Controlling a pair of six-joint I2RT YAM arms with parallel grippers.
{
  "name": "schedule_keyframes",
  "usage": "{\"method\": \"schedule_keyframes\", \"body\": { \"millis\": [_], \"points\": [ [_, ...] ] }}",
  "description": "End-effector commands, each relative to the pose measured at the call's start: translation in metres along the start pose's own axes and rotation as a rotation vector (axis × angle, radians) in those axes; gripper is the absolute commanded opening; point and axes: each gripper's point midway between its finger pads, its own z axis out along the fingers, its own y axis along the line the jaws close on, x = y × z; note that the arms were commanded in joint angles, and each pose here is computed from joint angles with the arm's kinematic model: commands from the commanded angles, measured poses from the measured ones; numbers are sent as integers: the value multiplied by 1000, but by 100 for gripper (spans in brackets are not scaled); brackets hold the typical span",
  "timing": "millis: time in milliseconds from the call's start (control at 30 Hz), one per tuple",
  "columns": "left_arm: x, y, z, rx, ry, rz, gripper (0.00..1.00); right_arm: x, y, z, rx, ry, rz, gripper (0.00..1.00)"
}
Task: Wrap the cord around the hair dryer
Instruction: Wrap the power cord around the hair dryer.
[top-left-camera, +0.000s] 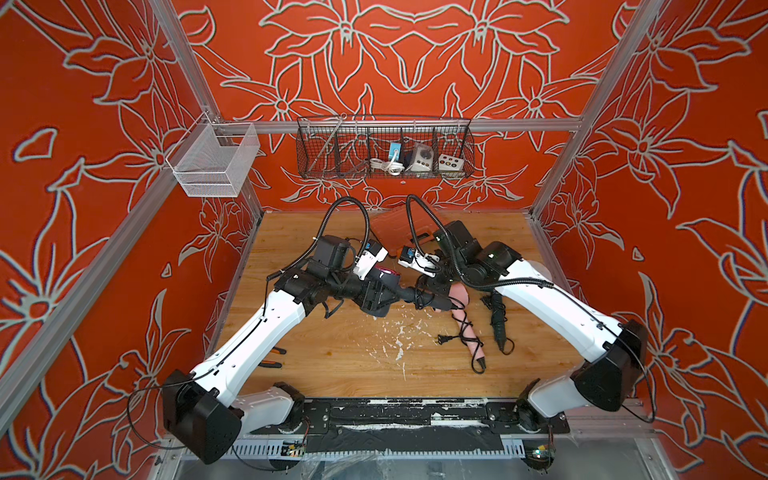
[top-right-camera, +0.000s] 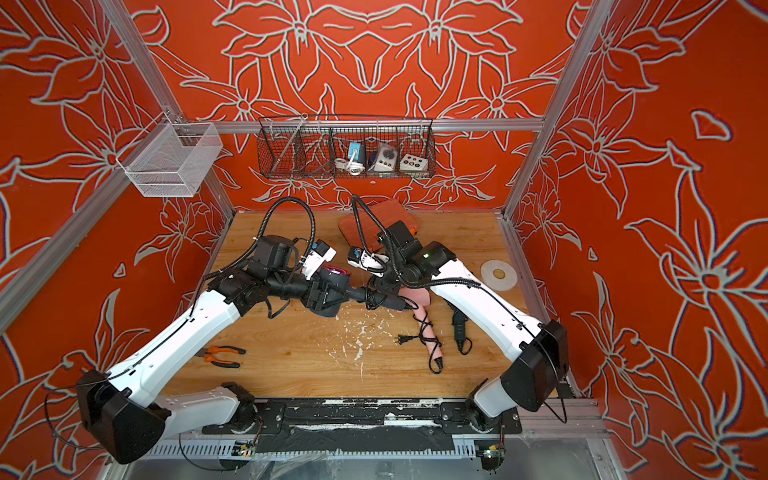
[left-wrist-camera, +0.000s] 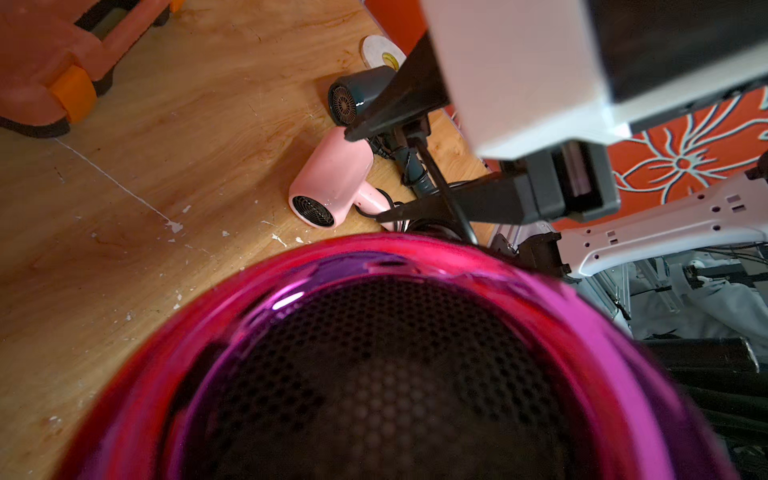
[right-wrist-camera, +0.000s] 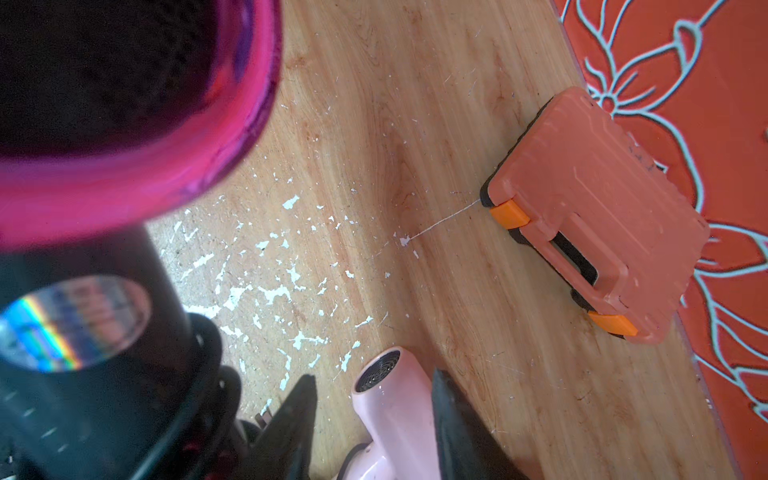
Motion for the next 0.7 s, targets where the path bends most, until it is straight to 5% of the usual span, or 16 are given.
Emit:
{"method": "schedule_keyframes", "body": {
  "millis": [0, 667],
  "points": [
    [-22, -16, -4, 68, -57, 25, 0, 11, -3, 2, 26, 35, -3, 54],
    [40, 26, -20, -61, 70, -250, 0, 32, 19, 68, -168, 78, 97, 57]
  ]
}}
